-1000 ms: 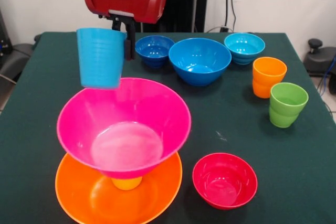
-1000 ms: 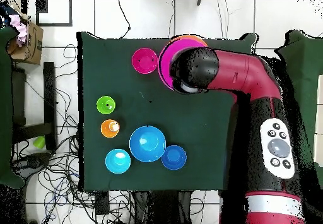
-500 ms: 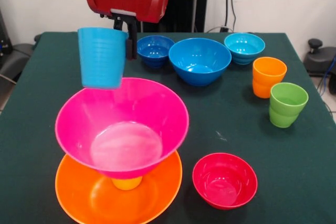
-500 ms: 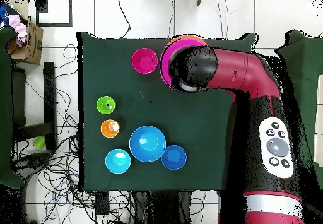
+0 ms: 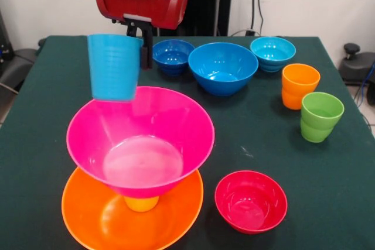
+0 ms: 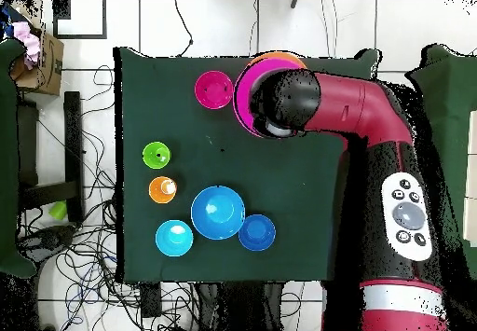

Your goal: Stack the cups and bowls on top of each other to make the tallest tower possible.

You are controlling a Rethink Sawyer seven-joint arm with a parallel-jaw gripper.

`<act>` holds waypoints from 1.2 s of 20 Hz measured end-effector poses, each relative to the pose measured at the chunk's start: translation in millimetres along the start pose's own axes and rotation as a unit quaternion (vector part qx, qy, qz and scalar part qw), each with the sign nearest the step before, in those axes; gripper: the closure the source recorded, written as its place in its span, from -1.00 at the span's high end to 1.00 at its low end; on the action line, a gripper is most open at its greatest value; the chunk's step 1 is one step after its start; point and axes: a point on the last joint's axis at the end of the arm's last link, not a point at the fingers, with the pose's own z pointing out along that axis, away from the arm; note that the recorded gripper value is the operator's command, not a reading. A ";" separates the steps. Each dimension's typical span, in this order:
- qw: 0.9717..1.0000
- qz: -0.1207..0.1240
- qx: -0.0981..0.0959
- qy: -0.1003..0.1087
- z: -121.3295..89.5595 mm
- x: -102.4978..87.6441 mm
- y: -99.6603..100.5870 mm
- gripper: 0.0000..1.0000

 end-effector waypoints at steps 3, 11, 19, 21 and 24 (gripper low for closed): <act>1.000 0.000 0.001 0.004 4.5 1.5 -0.8 -1.00; 1.000 -0.001 0.003 0.009 11.2 4.3 -0.1 -1.00; 1.000 -0.003 0.004 0.004 1.2 5.1 0.4 -1.00; 1.000 -0.003 0.005 0.000 -4.9 5.5 0.3 -1.00; 1.000 -0.003 0.007 -0.005 -12.9 4.8 -0.3 -1.00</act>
